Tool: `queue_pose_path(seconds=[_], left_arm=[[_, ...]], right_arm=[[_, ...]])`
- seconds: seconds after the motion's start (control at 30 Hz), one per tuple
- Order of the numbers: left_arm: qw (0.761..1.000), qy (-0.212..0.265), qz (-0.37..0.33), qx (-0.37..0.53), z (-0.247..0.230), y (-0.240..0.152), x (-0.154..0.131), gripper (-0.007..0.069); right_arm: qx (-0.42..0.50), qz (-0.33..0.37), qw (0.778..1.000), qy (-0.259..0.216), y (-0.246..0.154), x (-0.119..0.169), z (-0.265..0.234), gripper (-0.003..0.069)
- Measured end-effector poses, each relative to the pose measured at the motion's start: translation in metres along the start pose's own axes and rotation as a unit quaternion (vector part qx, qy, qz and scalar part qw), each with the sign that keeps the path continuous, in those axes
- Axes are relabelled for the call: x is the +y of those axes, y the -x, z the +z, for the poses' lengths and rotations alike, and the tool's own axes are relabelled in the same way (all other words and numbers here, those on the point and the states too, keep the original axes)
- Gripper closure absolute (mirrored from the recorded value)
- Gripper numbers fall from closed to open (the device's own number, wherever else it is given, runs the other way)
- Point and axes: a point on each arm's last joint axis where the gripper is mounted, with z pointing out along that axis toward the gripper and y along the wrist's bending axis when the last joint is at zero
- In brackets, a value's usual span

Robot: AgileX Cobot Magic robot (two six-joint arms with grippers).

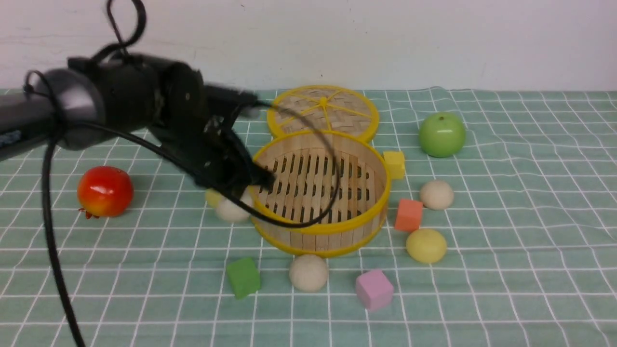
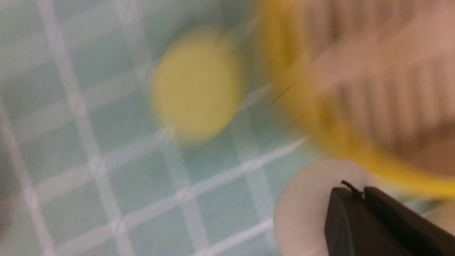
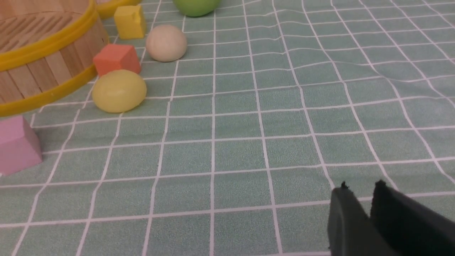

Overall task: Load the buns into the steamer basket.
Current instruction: Use the left arm to put the steamed stuffed bun into the steamer

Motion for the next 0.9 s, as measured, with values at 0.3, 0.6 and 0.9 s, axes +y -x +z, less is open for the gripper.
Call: queue_pose_path(seconds=[0.3, 0.6, 0.9], left_arm=[[0.996, -0.039, 0.008, -0.080, 0.029, 0.011, -0.024, 0.0627], [0.998, -0.033, 0.020, -0.056, 0.076, -0.003, -0.023, 0.0447], [0.994, -0.035, -0.041, -0.095, 0.023, 0.016, -0.012, 0.0306]], right_arm=[[0.000, 0.000, 1.000, 0.000, 0.000, 0.000, 0.000, 0.0545], [0.000, 0.000, 1.000, 0.000, 0.000, 0.000, 0.000, 0.0545], [0.000, 0.000, 1.000, 0.000, 0.000, 0.000, 0.000, 0.0545]])
